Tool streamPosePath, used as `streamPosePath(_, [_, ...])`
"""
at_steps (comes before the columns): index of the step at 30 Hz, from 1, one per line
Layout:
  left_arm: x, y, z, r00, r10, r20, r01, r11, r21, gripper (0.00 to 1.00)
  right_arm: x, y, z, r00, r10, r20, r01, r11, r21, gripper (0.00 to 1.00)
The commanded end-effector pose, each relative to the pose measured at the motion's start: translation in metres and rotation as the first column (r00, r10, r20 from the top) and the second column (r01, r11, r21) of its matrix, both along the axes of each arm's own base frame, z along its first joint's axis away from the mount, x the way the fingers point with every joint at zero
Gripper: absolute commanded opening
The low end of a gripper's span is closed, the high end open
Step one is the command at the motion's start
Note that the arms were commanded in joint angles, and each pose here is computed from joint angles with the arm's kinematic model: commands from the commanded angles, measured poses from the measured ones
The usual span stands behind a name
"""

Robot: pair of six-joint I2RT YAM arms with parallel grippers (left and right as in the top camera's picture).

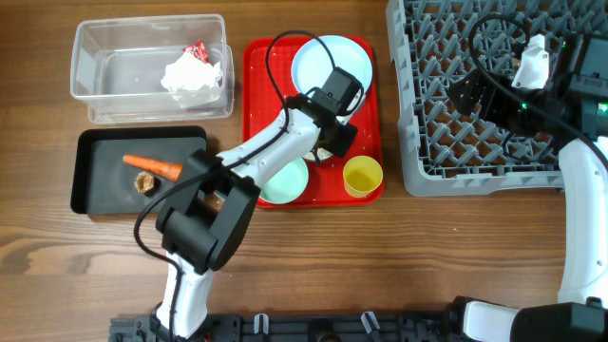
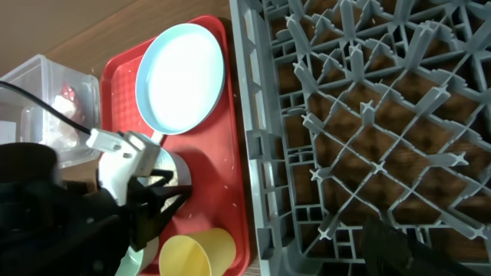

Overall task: Sort waste into correct bins and load items into the dishwasher rack
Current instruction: 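Grip the rim of the blue rice bowl with the left gripper, then lift the blue bowl over the black tray and pour out the rice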

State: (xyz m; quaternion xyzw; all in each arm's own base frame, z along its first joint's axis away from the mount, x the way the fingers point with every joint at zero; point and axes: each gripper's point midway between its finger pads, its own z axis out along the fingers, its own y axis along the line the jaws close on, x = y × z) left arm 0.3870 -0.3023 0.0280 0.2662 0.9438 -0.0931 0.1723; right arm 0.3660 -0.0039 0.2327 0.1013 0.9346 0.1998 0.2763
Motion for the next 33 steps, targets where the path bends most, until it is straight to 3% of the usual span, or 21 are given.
streamPosePath(1, [-0.002, -0.002, -0.008, 0.999, 0.034, -0.027, -0.034, 0.999, -0.003, 0.3, 0.002, -0.004, -0.003, 1.0, -0.012, -0.009, 0.011, 1.0, -0.015, 1.0])
streamPosePath(9, [-0.001, -0.003, -0.007, 0.999, 0.047, -0.026, -0.047, 0.999, -0.011, 0.04, 0.002, -0.004, -0.003, 1.0, -0.012, -0.009, 0.012, 1.0, -0.015, 1.0])
streamPosePath(14, [-0.002, -0.002, 0.003, 0.999, 0.048, -0.019, -0.048, 0.999, -0.014, 0.04, 0.002, -0.004, -0.003, 1.0, -0.012, -0.009, 0.012, 1.0, -0.015, 1.0])
streamPosePath(20, [0.006, 0.027, 0.045, 0.985, 0.156, 0.079, -0.16, 0.986, 0.049, 0.04, 0.005, -0.005, -0.001, 1.0, -0.012, 0.005, 0.012, 1.0, -0.018, 1.0])
streamPosePath(28, [0.015, 0.076, 0.124, 0.934, 0.34, 0.11, -0.333, 0.939, -0.082, 0.04, 0.007, -0.005, 0.0, 1.0, -0.013, 0.016, 0.014, 1.0, -0.019, 1.0])
streamPosePath(33, [0.0, 0.115, 0.148, 0.909, 0.41, -0.076, -0.416, 0.889, -0.192, 0.04, 0.007, -0.005, 0.001, 1.0, -0.013, 0.017, 0.014, 1.0, -0.019, 1.0])
